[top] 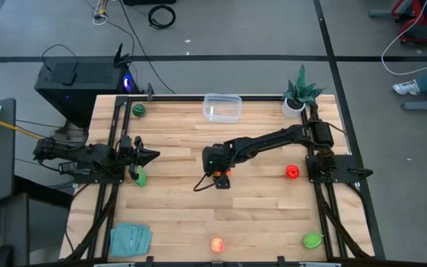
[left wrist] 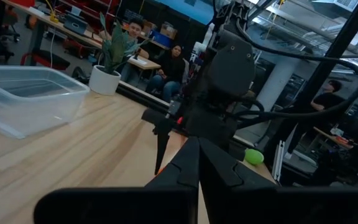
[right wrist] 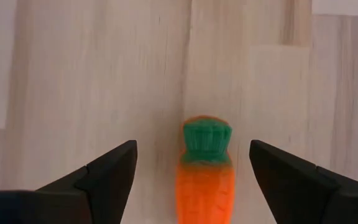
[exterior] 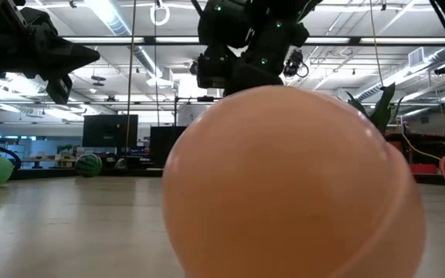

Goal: Pick and placing Produce into tupperware
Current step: Put the orange carrot into the transparent container

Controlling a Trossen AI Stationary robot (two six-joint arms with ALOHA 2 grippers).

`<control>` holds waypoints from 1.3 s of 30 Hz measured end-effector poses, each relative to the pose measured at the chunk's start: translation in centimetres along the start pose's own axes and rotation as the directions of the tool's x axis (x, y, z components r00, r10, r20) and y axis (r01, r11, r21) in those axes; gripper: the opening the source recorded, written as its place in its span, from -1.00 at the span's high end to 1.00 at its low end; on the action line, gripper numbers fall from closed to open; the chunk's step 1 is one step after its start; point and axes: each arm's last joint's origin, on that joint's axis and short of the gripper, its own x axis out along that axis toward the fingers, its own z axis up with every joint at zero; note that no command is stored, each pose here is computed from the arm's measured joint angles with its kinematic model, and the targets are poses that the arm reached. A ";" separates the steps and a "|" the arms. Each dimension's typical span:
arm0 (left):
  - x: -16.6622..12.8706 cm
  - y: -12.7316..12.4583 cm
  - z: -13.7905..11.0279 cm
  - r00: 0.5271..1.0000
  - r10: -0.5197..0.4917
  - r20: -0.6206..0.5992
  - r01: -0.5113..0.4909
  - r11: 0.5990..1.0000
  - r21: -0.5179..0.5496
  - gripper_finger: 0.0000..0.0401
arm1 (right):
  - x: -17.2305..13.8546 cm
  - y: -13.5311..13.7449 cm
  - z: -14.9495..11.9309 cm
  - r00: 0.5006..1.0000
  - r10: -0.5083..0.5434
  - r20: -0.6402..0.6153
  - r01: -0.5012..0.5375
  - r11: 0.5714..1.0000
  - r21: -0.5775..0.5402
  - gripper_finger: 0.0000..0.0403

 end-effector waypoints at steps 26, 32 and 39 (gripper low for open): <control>0.0 0.0 0.1 1.000 -0.002 0.005 0.002 1.000 -0.003 0.93 | 1.6 -1.6 -1.0 0.994 -0.048 -0.101 0.050 0.999 0.014 -0.58; 0.0 0.0 0.0 1.000 -0.001 0.004 0.001 1.000 -0.002 0.97 | 2.0 -1.7 -1.7 0.992 -0.040 -0.119 0.043 0.999 0.029 -0.58; 0.0 0.0 0.0 1.000 -0.001 0.004 0.001 1.000 -0.002 0.92 | 3.2 -1.7 -3.4 0.992 -0.044 -0.119 0.057 0.992 0.110 -0.57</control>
